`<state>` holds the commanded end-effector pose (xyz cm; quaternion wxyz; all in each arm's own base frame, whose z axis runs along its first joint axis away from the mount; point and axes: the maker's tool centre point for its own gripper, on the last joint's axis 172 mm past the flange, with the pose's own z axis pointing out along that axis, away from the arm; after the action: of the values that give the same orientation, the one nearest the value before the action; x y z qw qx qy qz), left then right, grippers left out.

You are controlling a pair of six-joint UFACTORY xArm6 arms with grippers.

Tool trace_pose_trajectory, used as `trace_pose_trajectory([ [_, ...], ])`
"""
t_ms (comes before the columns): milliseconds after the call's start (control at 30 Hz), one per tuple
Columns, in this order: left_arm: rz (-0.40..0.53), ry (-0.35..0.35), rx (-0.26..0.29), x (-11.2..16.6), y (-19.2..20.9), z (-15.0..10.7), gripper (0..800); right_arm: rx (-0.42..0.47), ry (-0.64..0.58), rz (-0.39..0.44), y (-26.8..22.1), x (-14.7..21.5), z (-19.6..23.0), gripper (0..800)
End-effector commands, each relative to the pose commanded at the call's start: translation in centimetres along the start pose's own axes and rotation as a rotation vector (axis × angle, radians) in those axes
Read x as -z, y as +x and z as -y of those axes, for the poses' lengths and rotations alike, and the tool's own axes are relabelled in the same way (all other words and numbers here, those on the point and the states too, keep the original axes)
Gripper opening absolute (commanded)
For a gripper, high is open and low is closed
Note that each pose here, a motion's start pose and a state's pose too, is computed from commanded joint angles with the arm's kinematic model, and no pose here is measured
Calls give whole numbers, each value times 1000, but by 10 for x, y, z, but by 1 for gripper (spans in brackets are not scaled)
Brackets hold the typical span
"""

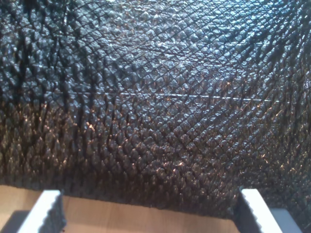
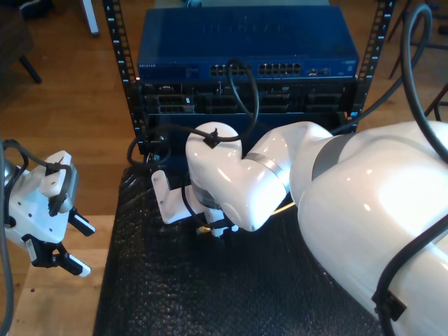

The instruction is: Grab the cable and plug it in

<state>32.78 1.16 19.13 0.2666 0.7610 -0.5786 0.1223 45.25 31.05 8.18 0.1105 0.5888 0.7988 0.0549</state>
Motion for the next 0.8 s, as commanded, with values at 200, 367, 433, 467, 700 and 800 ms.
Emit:
trace_pose_trajectory([
  [200, 0, 1, -1, 1, 0, 0, 800, -2, -1, -1, 1, 2, 0, 306],
  [367, 0, 1, -1, 1, 0, 0, 800, -4, -5, -4, 2, 4, -1, 312],
  [433, 0, 0, -1, 0, 0, 0, 800, -5, -3, -4, 1, 4, 0, 312],
  [467, -2, 0, 0, 0, 1, 0, 800, -4, -5, -4, 1, 5, -1, 314],
  [700, -2, 0, 0, 0, 1, 0, 800, 9, -2, -7, 9, 4, 3, 315],
  [800, -2, -1, 0, 0, 0, 0, 800, 15, 0, -7, 13, 3, 5, 316],
])
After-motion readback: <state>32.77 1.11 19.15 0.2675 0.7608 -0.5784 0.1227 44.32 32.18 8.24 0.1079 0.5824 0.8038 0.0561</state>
